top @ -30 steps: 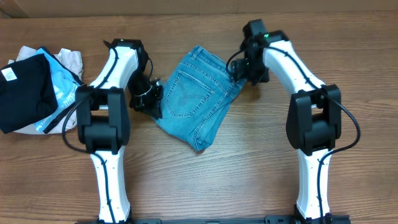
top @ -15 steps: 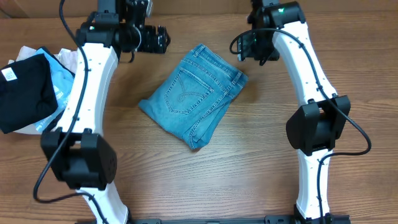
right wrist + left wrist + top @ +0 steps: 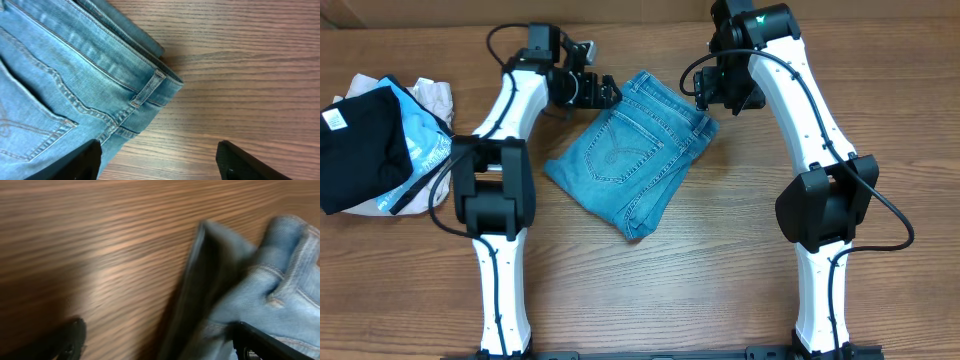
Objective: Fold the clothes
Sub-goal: 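Grasp the folded jeans with the left gripper and lift them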
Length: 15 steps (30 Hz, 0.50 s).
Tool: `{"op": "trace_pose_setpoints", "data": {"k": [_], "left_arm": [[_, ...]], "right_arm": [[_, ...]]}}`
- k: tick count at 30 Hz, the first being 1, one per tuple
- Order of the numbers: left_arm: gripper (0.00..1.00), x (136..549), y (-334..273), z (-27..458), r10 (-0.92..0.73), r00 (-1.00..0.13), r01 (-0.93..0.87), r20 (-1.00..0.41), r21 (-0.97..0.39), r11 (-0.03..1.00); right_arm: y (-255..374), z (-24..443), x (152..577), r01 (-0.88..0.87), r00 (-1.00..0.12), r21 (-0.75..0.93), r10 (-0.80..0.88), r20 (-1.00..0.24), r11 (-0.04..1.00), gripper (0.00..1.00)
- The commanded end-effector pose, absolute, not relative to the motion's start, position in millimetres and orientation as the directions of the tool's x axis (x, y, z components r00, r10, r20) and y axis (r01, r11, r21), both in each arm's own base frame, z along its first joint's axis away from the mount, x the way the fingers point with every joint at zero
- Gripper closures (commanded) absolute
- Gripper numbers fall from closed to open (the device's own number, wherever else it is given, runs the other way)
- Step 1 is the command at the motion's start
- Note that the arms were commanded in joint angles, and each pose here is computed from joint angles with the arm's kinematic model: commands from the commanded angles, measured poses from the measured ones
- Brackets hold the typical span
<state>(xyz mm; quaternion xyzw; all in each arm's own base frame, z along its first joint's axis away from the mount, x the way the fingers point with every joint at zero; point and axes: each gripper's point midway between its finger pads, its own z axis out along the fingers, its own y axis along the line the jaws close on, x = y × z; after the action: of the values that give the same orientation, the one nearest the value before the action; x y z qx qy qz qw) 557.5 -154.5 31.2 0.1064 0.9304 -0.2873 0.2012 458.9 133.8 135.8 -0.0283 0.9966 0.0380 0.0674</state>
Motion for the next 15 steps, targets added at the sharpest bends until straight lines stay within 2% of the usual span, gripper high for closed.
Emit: {"op": "trace_pose_setpoints", "data": {"k": [1, 5, 10, 12, 15], "left_arm": [[0.03, 548, -193, 28, 0.133, -0.895, 0.372, -0.425, -0.551, 0.747], [0.01, 527, -209, 10, 0.196, -0.909, 0.386, -0.368, -0.561, 0.733], [0.09, 495, -217, -19, 0.262, -0.933, 0.358, -0.246, -0.574, 0.737], [0.27, 485, -217, -32, 0.282, -0.938, 0.348, -0.204, -0.568, 0.746], [0.65, 478, -214, -46, 0.283, -0.946, 0.323, -0.160, -0.566, 0.759]], "right_arm": [[132, 181, 458, -0.059, -0.971, 0.090, -0.037, -0.236, 0.994, 0.21], [132, 181, 455, -0.055, -0.974, 0.092, -0.033, -0.225, 0.994, 0.21], [132, 181, 455, -0.051, -0.974, 0.093, -0.029, -0.226, 0.994, 0.21], [132, 181, 454, -0.051, -0.975, 0.092, -0.029, -0.221, 0.994, 0.21], [131, 180, 452, -0.050, -0.977, 0.090, -0.030, -0.212, 0.995, 0.21]]}}
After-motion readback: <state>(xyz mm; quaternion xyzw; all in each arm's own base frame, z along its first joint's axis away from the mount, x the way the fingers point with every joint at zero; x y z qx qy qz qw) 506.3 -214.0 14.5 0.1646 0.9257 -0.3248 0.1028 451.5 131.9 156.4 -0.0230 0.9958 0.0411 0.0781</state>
